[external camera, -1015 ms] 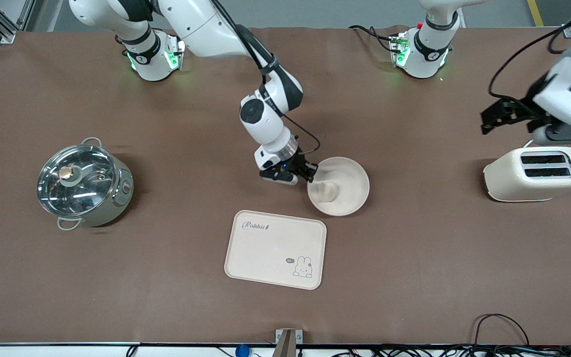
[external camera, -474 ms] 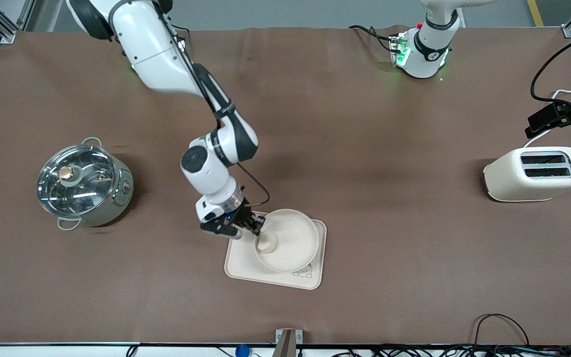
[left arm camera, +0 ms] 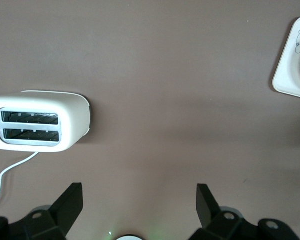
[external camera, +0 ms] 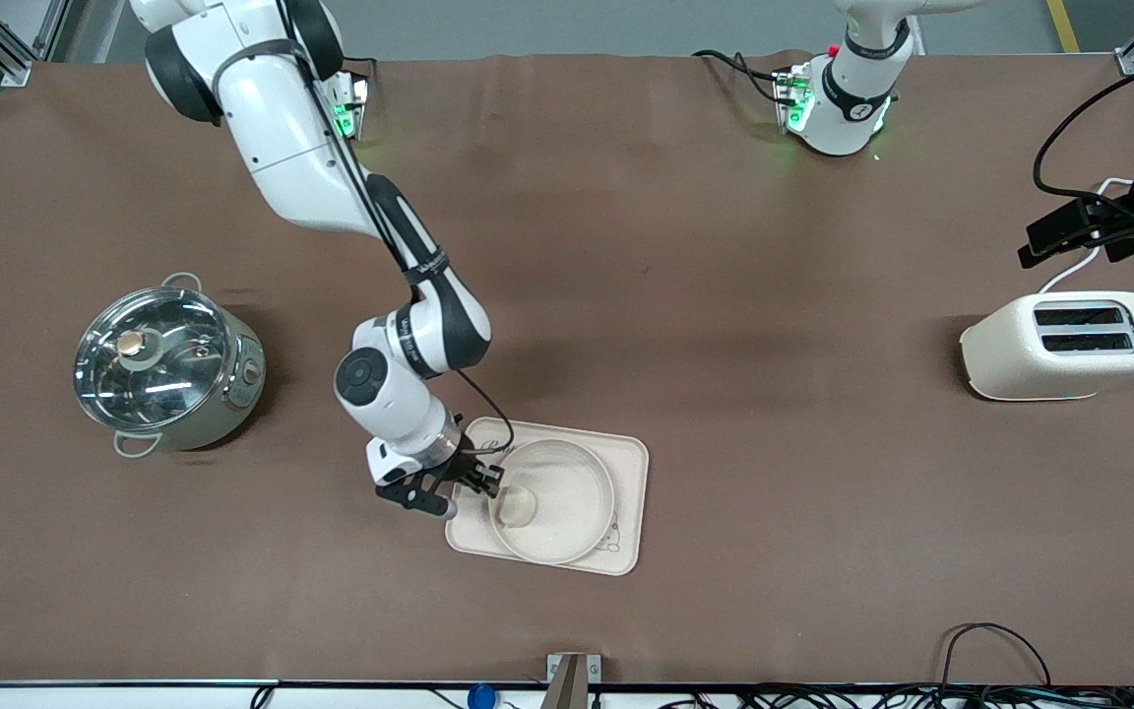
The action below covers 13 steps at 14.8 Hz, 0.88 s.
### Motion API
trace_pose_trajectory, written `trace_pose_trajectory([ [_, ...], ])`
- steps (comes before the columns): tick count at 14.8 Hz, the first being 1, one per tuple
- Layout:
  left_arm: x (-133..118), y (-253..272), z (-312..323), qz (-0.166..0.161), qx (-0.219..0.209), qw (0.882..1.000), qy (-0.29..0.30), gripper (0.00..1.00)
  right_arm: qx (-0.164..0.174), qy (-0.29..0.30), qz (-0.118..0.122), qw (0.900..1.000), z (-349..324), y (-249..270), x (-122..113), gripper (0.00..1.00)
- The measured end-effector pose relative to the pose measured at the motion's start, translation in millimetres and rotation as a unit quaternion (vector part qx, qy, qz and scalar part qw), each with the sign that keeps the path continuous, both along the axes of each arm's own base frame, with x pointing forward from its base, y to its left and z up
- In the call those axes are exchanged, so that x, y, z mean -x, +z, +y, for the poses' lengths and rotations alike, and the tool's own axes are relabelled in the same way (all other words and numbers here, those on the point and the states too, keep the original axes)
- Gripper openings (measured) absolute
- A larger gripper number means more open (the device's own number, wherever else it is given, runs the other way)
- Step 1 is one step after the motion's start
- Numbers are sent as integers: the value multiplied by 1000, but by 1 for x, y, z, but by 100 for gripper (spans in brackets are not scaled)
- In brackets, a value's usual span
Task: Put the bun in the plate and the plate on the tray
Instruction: 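Open the right gripper and withdraw it toward the steel pot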
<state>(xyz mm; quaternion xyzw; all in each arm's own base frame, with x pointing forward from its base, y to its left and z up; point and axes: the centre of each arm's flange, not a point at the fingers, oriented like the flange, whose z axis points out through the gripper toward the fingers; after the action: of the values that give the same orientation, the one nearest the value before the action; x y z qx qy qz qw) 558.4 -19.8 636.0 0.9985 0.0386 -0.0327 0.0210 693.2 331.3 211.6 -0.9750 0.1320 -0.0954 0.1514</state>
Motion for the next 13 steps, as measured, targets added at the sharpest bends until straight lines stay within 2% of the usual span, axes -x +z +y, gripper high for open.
trace_pose_trajectory([
  [2,0,-1,1,3,0,1000,1,100,23,43,22,999,-25,27,-12,61],
  [4,-2,-4,1,5,0,1000,2,100,31,60,19,998,-74,67,-30,80],
  [6,-3,-6,2,7,0,1000,5,100,39,58,32,997,-131,115,-38,99],
  [9,-3,-7,6,8,0,1000,9,100,74,57,51,994,-193,190,-19,100],
  [13,-5,-9,6,10,0,1000,11,100,113,82,54,989,-247,261,37,100],
])
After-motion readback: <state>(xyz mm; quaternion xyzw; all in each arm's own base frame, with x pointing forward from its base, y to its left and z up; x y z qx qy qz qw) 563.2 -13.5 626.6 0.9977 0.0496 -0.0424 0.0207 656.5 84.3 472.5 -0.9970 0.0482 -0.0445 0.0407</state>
